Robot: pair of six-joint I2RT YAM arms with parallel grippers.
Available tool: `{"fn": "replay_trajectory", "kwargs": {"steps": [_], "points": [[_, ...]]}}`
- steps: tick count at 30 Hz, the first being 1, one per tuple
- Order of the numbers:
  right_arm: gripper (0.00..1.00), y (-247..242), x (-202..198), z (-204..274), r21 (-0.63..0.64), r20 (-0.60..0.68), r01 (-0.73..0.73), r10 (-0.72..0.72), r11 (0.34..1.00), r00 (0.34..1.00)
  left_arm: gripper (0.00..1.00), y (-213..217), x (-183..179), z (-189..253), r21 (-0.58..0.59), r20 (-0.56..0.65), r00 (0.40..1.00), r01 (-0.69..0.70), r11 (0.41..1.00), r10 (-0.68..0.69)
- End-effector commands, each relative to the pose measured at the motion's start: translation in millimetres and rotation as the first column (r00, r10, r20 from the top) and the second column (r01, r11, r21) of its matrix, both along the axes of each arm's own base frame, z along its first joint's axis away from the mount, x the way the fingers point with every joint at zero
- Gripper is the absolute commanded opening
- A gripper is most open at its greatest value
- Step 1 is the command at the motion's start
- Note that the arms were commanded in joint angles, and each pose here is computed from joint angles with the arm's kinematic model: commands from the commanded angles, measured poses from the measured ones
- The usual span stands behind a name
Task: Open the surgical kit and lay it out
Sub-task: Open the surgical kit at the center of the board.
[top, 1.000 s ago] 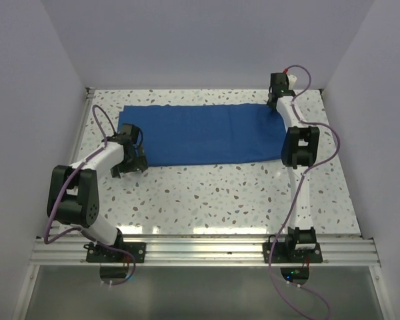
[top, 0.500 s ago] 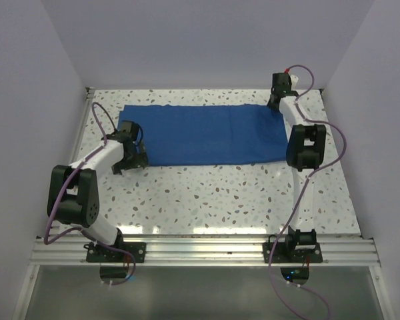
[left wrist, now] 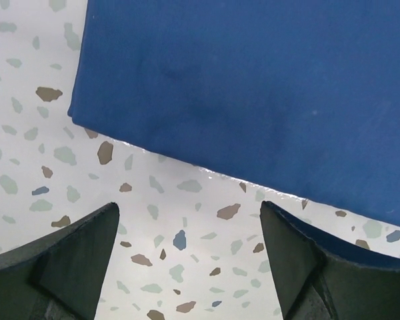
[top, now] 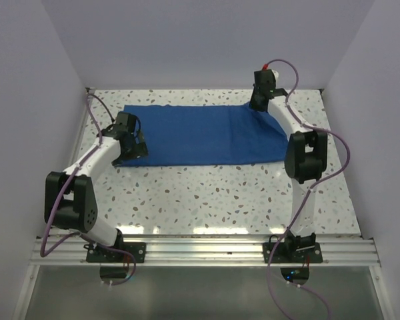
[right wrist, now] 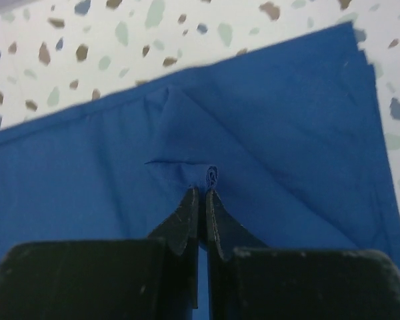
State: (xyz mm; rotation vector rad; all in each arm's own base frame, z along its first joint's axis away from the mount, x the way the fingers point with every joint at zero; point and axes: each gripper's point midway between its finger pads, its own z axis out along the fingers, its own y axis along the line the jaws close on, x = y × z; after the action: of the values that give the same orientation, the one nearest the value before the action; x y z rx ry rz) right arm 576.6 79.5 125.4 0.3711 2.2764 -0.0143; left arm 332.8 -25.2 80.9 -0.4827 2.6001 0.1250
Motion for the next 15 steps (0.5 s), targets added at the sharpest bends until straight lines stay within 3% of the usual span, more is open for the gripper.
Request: {"fn": "replay_trajectory", "kwargs": {"steps": [1, 2, 3, 6, 7, 15], "points": [[0.00, 35.0, -42.8, 29.3, 0.082, -0.024, -0.106, 0.109, 0.991, 0.994, 0.90, -5.3, 19.3, 28.8, -0.011, 0.092, 0.996, 0.016, 1.000, -0.015], [0.00, 44.1, -57.9, 48.9, 0.100, -0.004, -0.135, 0.136, 0.986, 0.991, 0.90, -5.5, 25.7, 35.7, -0.013, 0.112, 0.994, 0.012, 1.000, -0.011], [0.00, 60.2, -82.6, 34.1, 0.112, -0.056, -0.166, 0.173, 0.980, 0.983, 0.90, -5.8, 29.0, 39.5, -0.014, 0.122, 0.993, 0.010, 1.000, -0.008], [0.00, 93.9, -142.2, 60.3, 0.148, -0.048, -0.274, 0.284, 0.950, 0.958, 0.90, -7.3, 46.2, 56.4, -0.018, 0.166, 0.986, 0.002, 1.000, 0.001], [0.00, 96.5, -171.0, 46.8, 0.163, -0.101, -0.284, 0.302, 0.945, 0.948, 0.90, -8.1, 50.7, 58.3, -0.016, 0.168, 0.986, 0.000, 1.000, 0.002], [0.00, 61.4, -377.7, 37.2, 0.296, -0.378, -0.276, 0.377, 0.915, 0.845, 0.90, -14.9, 93.7, 106.0, -0.060, 0.282, 0.958, -0.039, 0.997, 0.055]]}}
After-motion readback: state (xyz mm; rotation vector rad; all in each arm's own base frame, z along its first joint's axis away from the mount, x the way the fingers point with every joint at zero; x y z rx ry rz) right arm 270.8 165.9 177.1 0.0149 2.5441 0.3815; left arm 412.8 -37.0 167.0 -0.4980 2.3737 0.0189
